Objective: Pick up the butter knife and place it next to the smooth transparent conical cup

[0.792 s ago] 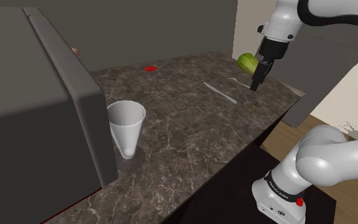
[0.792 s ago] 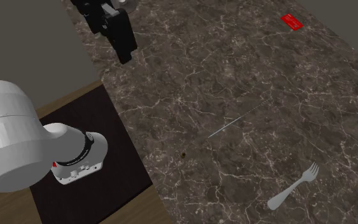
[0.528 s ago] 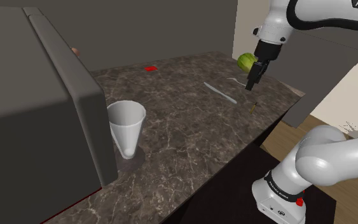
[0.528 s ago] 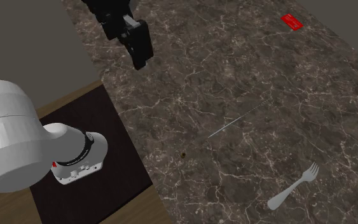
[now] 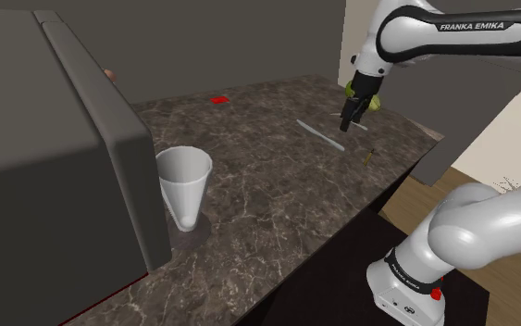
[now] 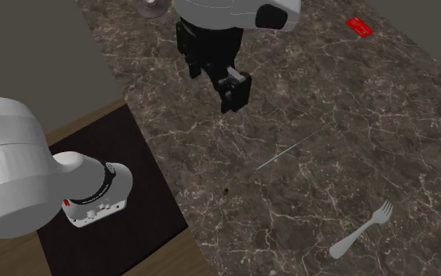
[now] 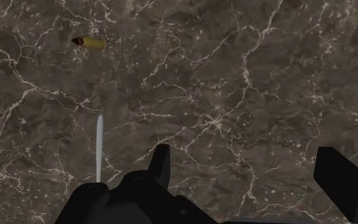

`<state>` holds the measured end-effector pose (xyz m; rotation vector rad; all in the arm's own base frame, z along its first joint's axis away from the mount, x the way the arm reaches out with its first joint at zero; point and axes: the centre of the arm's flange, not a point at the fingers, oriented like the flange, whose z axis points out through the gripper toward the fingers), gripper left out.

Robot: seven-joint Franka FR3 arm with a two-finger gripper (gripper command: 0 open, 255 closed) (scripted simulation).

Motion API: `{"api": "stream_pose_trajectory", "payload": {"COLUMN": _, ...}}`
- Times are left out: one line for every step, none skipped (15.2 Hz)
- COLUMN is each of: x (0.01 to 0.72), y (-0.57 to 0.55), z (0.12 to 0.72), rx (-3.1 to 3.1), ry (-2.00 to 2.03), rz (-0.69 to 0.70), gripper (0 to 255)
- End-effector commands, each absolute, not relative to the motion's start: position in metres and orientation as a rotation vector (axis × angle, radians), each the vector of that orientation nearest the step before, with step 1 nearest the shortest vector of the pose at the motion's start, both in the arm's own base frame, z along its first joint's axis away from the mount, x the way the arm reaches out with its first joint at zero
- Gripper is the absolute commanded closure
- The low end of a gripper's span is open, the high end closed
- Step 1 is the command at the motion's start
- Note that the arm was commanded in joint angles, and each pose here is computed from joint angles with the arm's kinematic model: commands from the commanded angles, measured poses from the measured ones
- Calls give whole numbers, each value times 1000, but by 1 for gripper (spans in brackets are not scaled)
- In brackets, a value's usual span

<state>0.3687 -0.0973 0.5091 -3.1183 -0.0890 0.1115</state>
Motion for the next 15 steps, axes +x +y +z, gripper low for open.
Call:
{"api": "stream_pose_trajectory", "payload": {"x": 383, "y": -113, "z": 498, "rx": -3122, "ry": -67, "rz": 106, "gripper": 0}}
{"api": "stream_pose_trajectory", "payload": {"x": 391, "y": -122, "z": 491, "rx": -3123, "ry": -57, "rz": 105, "gripper": 0}}
{"api": "stream_pose_trajectory", "payload": {"x": 398, "y": -130, "z": 484, "rx": -3124, "ry": -46, "rz": 103, "gripper": 0}}
{"api": "stream_pose_trajectory", "payload": {"x": 405, "y": -139, "z": 477, "rx": -3124, "ry": -35, "rz": 102, "gripper": 0}}
{"api": "stream_pose_trajectory", "payload": {"x": 413, "y": -147, "z": 471, "rx": -3125, "ry": -25, "rz": 100, "gripper": 0}}
{"api": "stream_pose_trajectory", "payload": {"x": 420, "y": -156, "z": 464, "rx": -3126, "ry": -14, "rz": 99, "gripper": 0}}
{"api": "stream_pose_trajectory", "payload": {"x": 427, "y": -165, "z": 457, "rx": -3127, "ry": -3, "rz": 97, "gripper": 0}}
{"api": "stream_pose_trajectory", "payload": {"x": 434, "y": -173, "z": 451, "rx": -3128, "ry": 8, "rz": 96, "gripper": 0}}
{"api": "stream_pose_trajectory", "payload": {"x": 441, "y": -182, "z": 444, "rx": -3129, "ry": 18, "rz": 94, "gripper": 0}}
{"api": "stream_pose_trajectory", "payload": {"x": 448, "y": -191, "z": 437, "rx": -3129, "ry": 29, "rz": 93, "gripper": 0}}
{"api": "stream_pose_trajectory", "payload": {"x": 455, "y": -200, "z": 431, "rx": -3130, "ry": 40, "rz": 91, "gripper": 0}}
{"api": "stream_pose_trajectory", "payload": {"x": 462, "y": -209, "z": 424, "rx": -3131, "ry": 51, "rz": 90, "gripper": 0}}
{"api": "stream_pose_trajectory", "payload": {"x": 469, "y": -218, "z": 417, "rx": -3131, "ry": 61, "rz": 88, "gripper": 0}}
{"api": "stream_pose_trajectory", "payload": {"x": 475, "y": -227, "z": 411, "rx": -3132, "ry": 72, "rz": 87, "gripper": 0}}
{"api": "stream_pose_trajectory", "payload": {"x": 482, "y": -236, "z": 404, "rx": -3133, "ry": 83, "rz": 85, "gripper": 0}}
